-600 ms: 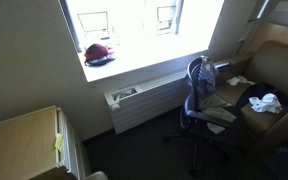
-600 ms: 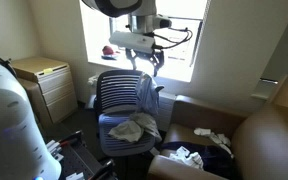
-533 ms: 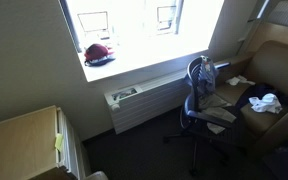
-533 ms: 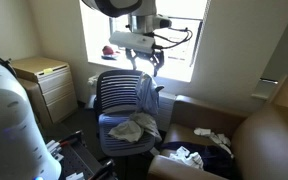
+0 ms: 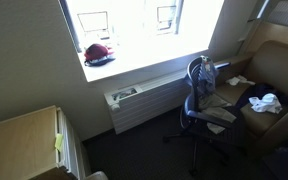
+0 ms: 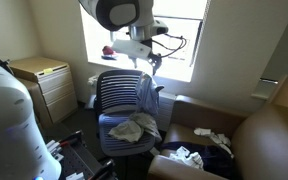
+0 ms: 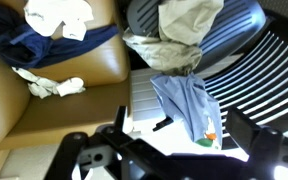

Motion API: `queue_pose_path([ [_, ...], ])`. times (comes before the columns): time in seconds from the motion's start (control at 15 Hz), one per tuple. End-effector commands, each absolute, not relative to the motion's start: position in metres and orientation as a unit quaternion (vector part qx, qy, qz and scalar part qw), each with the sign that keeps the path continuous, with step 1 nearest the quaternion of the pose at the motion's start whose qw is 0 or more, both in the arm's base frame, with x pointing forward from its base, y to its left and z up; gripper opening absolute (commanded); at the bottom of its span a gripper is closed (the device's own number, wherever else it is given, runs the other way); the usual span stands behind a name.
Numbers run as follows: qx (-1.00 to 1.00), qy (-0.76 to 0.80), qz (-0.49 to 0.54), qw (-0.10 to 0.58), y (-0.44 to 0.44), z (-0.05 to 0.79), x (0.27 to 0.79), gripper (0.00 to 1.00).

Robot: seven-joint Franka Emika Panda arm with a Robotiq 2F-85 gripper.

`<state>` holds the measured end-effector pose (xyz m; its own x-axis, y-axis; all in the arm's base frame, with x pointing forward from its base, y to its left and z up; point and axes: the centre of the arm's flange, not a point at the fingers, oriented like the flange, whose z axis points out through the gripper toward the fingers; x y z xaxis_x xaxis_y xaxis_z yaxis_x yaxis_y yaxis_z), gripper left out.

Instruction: Take the blue shirt and put it on the seat of the chair

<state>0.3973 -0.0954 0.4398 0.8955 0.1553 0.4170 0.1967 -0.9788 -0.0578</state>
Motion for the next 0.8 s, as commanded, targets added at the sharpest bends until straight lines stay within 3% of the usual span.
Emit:
queue_pose_path([
  [0.0,-0.947,-0.074,-0.307,0.062,-0.055,0.390,0.457,1.00],
  [0.2,-0.962,-0.037,-0.258,0.078,-0.035,0.372,0.488,1.00],
  [0.27,-0.956,-0.054,-0.280,0.071,-0.038,0.408,0.445,1.00],
  [0.53,-0.961,-0.052,-0.265,0.061,-0.043,0.404,0.452,1.00],
  [0.73,-0.972,-0.035,-0.230,0.039,-0.029,0.350,0.480,1.00],
])
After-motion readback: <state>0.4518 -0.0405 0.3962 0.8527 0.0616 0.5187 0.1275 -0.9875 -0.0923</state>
